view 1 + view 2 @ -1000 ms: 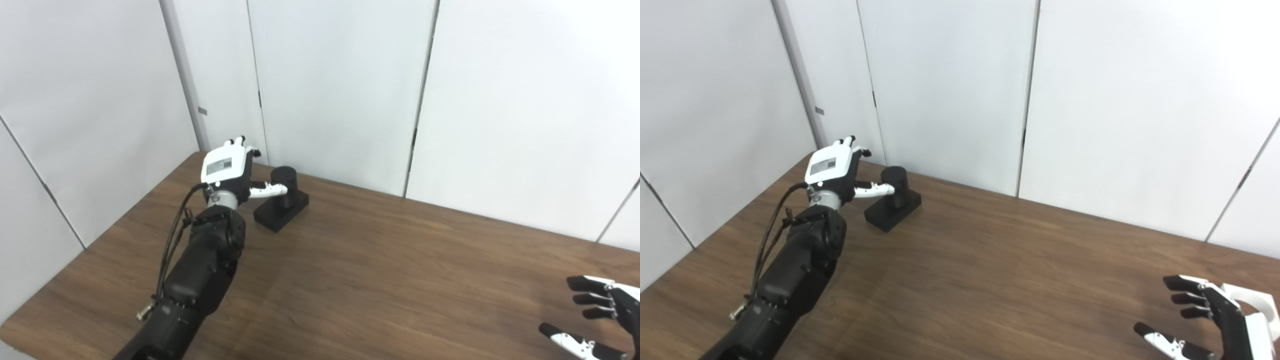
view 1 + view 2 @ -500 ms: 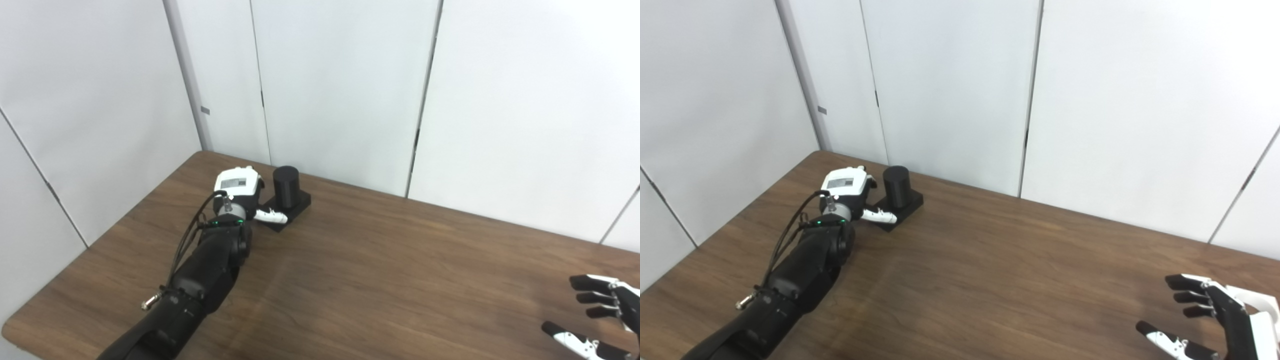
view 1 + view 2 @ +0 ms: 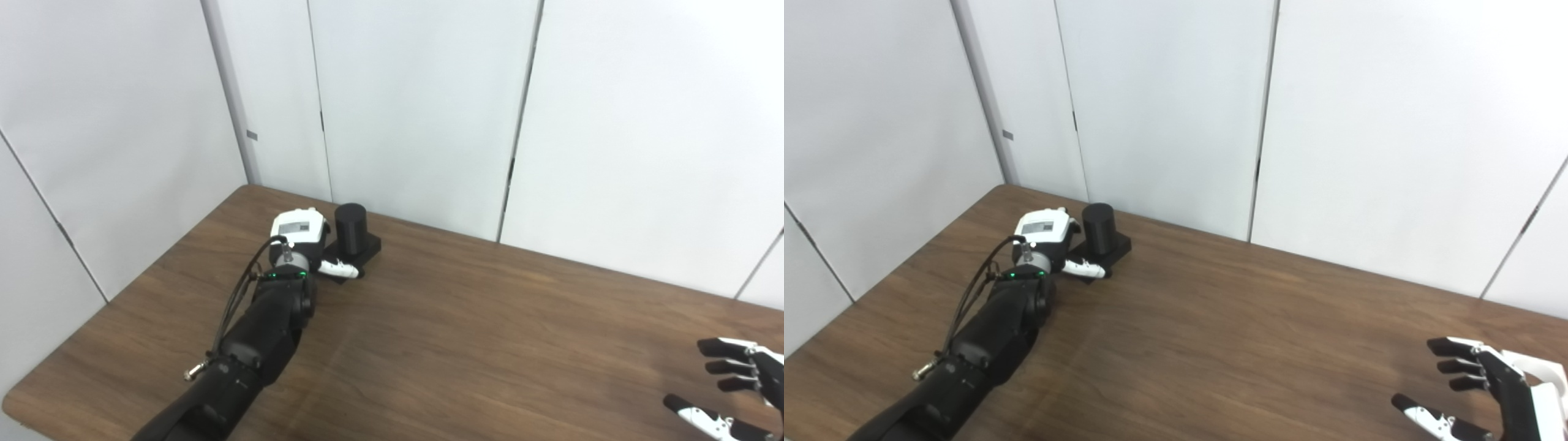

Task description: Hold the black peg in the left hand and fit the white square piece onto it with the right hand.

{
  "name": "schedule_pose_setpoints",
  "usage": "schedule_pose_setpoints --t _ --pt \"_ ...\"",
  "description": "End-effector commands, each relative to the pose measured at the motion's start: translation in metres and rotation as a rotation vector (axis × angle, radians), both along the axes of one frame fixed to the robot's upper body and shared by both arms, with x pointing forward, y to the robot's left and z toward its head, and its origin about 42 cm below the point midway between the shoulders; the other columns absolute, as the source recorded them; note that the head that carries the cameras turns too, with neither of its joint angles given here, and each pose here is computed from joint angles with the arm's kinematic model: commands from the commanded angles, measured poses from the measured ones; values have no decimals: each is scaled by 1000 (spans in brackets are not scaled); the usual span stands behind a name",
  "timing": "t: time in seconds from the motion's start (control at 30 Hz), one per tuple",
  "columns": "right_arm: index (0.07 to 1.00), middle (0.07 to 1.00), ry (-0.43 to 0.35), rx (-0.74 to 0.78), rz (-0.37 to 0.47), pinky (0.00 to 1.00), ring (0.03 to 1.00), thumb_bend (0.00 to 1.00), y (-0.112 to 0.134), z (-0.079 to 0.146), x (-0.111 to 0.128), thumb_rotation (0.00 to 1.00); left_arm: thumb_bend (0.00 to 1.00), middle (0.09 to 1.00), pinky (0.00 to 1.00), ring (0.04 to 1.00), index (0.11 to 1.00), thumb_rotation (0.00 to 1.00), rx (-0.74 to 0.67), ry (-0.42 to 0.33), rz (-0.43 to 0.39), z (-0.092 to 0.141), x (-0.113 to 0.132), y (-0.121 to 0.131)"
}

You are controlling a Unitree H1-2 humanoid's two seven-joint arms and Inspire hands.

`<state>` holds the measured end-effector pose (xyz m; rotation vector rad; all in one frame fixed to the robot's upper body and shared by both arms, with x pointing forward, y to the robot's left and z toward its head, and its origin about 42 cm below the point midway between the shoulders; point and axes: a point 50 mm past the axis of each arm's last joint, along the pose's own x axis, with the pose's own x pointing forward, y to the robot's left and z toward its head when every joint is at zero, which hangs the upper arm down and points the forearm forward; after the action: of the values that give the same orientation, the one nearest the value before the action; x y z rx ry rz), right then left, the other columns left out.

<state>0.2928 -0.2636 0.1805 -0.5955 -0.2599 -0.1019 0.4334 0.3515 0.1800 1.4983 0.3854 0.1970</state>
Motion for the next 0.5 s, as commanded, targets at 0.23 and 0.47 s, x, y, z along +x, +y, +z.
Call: schedule_pose_setpoints --t 0.23,0.47 --pt "622 660 -77 5 13 522 611 590 -1 20 1 0 1000 1000 902 1000 823 637 35 -33 5 14 7 4" --pt "628 663 -71 0 10 534 617 593 -3 22 0 0 1000 1000 891 1000 856 609 23 -23 9 4 4 2"
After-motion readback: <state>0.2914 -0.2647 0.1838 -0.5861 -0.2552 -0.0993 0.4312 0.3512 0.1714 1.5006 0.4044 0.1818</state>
